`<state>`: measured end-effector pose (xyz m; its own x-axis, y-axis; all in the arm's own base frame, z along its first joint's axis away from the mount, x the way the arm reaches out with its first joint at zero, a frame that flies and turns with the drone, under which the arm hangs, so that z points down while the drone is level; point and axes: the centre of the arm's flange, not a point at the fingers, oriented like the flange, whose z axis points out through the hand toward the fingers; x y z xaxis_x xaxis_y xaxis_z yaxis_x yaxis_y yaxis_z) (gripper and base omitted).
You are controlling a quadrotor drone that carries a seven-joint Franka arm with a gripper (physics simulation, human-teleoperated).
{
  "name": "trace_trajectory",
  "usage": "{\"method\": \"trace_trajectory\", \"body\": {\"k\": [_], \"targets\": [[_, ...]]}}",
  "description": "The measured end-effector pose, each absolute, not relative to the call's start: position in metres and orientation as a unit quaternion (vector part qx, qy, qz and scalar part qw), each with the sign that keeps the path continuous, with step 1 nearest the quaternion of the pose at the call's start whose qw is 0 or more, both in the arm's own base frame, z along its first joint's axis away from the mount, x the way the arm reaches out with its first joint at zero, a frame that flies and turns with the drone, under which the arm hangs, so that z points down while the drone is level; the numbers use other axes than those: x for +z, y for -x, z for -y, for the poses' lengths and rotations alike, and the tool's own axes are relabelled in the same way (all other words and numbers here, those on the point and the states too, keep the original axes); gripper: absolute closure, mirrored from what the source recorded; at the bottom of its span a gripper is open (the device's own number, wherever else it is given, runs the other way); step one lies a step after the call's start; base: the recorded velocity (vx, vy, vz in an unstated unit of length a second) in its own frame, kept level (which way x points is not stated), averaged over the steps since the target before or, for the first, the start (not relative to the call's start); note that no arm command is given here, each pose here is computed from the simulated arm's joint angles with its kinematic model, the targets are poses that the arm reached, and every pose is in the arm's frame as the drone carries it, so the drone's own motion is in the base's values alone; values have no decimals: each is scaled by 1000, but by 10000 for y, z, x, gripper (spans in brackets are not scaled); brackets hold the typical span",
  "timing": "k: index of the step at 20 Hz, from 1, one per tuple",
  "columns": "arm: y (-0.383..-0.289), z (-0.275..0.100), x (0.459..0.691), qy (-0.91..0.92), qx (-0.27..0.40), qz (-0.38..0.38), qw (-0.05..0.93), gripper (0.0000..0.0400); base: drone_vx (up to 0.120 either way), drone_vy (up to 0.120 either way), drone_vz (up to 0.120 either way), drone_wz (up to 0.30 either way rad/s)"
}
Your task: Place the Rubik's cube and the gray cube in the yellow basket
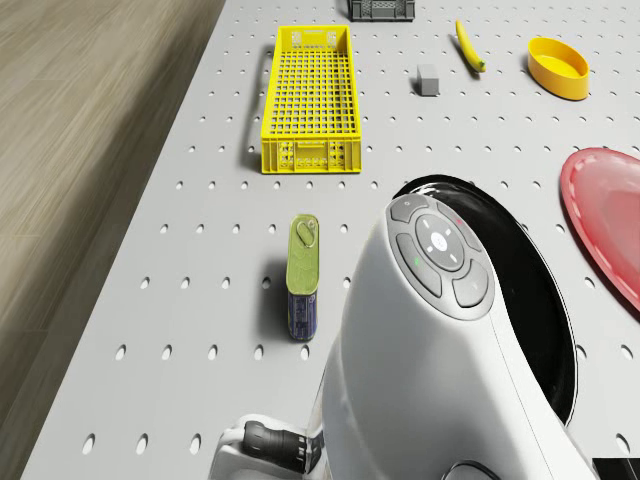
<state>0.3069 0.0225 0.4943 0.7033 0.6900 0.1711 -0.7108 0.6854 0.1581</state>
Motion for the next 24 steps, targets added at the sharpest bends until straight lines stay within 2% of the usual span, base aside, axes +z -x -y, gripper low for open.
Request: {"method": "trace_trajectory", "body": {"k": [2, 6, 12, 24], "targets": [[-3069, -158, 4927, -74, 383, 35, 920, 0, 120, 0, -120, 0], [-3068, -76, 4914, -36, 383, 18, 923, 0, 120, -90, -120, 0], [-3068, -24, 4909, -12, 382, 7, 924, 0, 120, 0, -120, 0], [-3068, -1, 4908, -2, 382, 2, 924, 0, 3, 0, -120, 0]]}}
